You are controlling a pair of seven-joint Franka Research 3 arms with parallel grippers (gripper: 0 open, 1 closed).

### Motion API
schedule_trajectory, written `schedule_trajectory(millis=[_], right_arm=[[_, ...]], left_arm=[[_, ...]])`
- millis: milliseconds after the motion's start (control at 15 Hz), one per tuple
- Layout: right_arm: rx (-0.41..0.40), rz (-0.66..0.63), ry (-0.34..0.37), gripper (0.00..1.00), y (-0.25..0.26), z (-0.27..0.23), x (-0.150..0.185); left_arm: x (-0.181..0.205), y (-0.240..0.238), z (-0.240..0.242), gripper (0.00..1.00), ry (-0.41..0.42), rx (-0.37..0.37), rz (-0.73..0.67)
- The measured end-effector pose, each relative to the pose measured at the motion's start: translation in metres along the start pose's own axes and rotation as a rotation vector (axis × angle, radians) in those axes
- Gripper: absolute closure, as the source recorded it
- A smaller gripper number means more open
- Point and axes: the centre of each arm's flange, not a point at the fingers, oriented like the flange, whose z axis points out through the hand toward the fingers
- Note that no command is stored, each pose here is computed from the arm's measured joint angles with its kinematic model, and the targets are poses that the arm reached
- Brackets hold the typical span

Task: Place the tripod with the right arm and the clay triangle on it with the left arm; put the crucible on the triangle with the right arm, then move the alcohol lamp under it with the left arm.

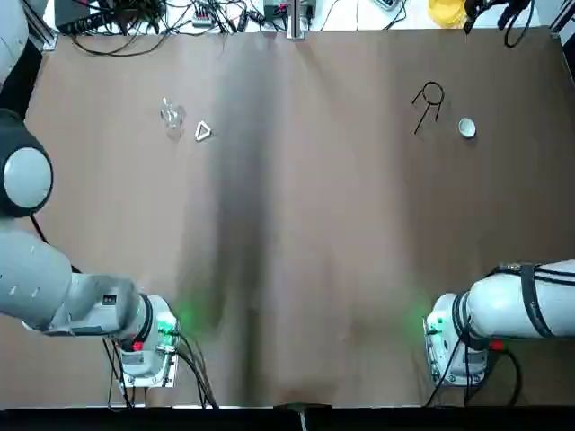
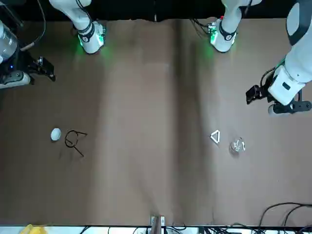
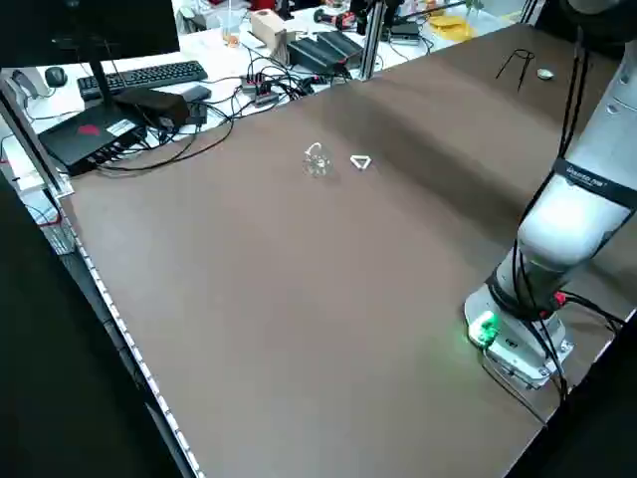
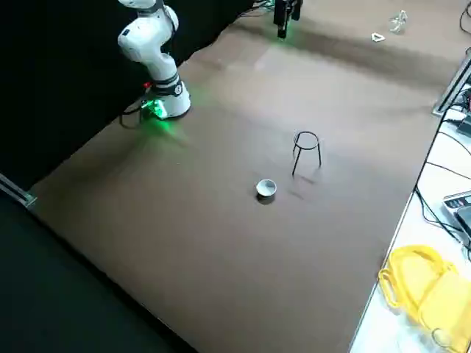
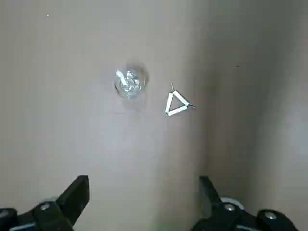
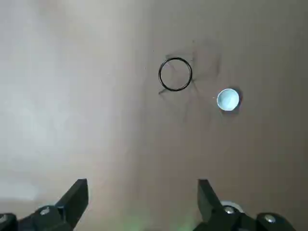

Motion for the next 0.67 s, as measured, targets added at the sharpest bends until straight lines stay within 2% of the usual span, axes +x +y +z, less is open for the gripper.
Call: schedule_trajectory(millis=[533,667], right_arm=[[0.000,-0.002,-0.002,0.00,-0.001,0.002,0.001],[0.002,-0.002,-0.042,0.00,-0.001,0.022,0.009]], left_arm=[[0.005,-0.001,0.017,0.00,-0.031,0.003,0.001],[0.013,0.002,0.039,0.00,-0.070,0.006,0.010]])
